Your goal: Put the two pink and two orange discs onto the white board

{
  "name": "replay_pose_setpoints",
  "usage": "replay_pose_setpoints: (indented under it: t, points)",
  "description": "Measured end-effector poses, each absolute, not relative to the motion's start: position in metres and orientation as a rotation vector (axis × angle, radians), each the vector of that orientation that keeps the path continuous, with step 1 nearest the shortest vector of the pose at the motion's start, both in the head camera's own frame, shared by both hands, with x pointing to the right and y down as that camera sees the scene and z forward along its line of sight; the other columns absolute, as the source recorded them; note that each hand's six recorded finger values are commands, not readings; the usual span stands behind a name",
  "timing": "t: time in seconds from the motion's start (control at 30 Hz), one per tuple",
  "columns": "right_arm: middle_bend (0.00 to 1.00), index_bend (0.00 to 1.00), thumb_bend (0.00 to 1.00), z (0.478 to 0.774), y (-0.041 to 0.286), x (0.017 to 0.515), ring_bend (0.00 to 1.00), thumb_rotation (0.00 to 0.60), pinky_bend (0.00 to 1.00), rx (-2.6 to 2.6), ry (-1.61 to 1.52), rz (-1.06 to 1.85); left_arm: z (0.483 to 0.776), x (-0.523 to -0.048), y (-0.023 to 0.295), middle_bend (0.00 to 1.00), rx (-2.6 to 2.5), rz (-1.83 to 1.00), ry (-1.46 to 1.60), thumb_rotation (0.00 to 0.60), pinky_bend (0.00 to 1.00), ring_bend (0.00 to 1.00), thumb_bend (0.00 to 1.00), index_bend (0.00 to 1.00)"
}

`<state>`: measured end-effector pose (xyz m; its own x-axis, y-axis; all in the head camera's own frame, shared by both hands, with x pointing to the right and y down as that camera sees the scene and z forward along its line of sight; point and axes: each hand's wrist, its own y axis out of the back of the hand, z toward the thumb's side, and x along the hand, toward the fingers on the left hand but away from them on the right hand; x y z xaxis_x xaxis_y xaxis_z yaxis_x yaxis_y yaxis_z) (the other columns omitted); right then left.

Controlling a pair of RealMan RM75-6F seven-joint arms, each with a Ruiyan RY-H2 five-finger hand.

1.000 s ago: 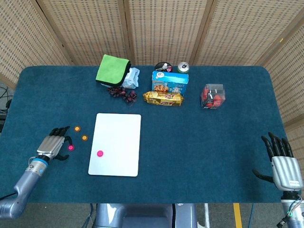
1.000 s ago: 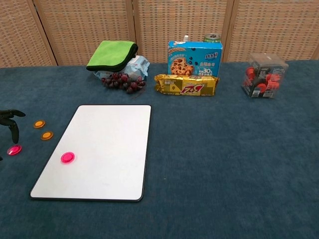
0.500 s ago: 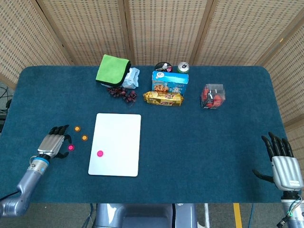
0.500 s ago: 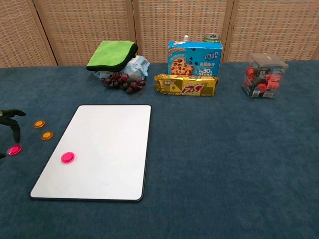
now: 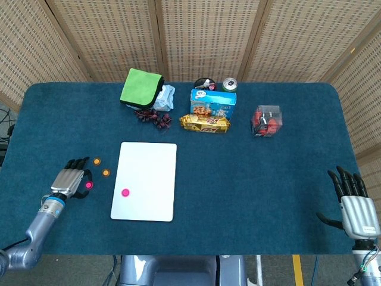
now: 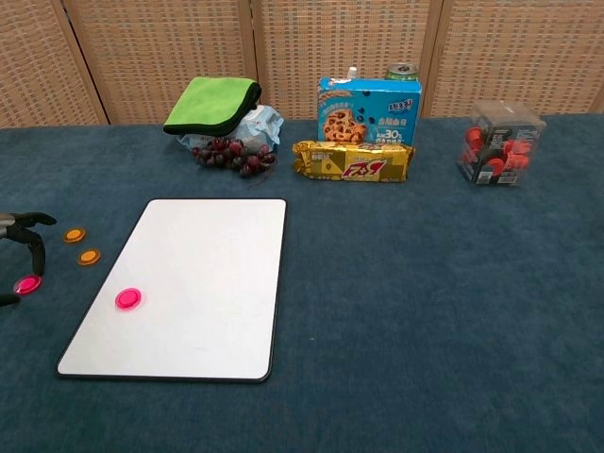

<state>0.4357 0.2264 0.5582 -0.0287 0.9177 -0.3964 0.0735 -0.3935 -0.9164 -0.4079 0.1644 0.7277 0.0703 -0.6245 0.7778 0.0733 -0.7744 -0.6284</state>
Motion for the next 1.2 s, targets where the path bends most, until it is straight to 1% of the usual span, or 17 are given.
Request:
replay_pose_setpoints:
  t: [0.1,0.17,0.43,0.63,0.83,0.97,1.2]
  points:
    - [0.0,0.0,0.0,0.558,0.226,0.436,0.0,0.6,0.0,-1.536,-1.072,1.506,0.728,-0.409,0.165,0.0,-1.831,-1.764,0.548,0.6,0.0,0.0,0.32,0.55]
    - [0.0,0.0,0.0,0.558,0.226,0.436,0.0,0.6,0.0,-1.536,-1.072,1.506,0.729,-0.41,0.165,0.0,-1.829,-1.769,0.549,0.6,0.0,0.0,0.32,0.56]
    - [0.0,0.0,0.0,0.558,0.226,0.436,0.0,0.6,0.0,-1.536,-1.071,1.508,0.725,-0.408,0.161,0.0,-1.824,-1.76,0.555,0.6,0.0,0.0,0.33,0.56]
    - [0.0,0.0,0.0,0.558,0.226,0.436,0.0,0.6,0.0,-1.538,-1.072,1.508,0.712,-0.395,0.153,0.0,-1.841,-1.707,0.574,0.6,0.0,0.0,0.32,0.56]
    - [0.0,0.0,0.0,0.558,0.226,0.436,0.0,0.6,0.0,-1.539,-1.071,1.509,0.691,-0.356,0.139,0.0,-1.887,-1.583,0.58,0.6,0.0,0.0,0.32,0.56]
    - [0.0,0.0,0.0,0.559,0.226,0.436,0.0,0.6,0.0,-1.541,-1.072,1.512,0.678,-0.316,0.122,0.0,-1.916,-1.482,0.582,0.6,0.0,0.0,0.33,0.56]
    - [0.0,0.0,0.0,0.559,0.226,0.436,0.0,0.6,0.0,-1.547,-1.073,1.509,0.68,-0.26,0.12,0.0,-2.013,-1.409,0.56,0.6,0.0,0.0,0.32,0.56]
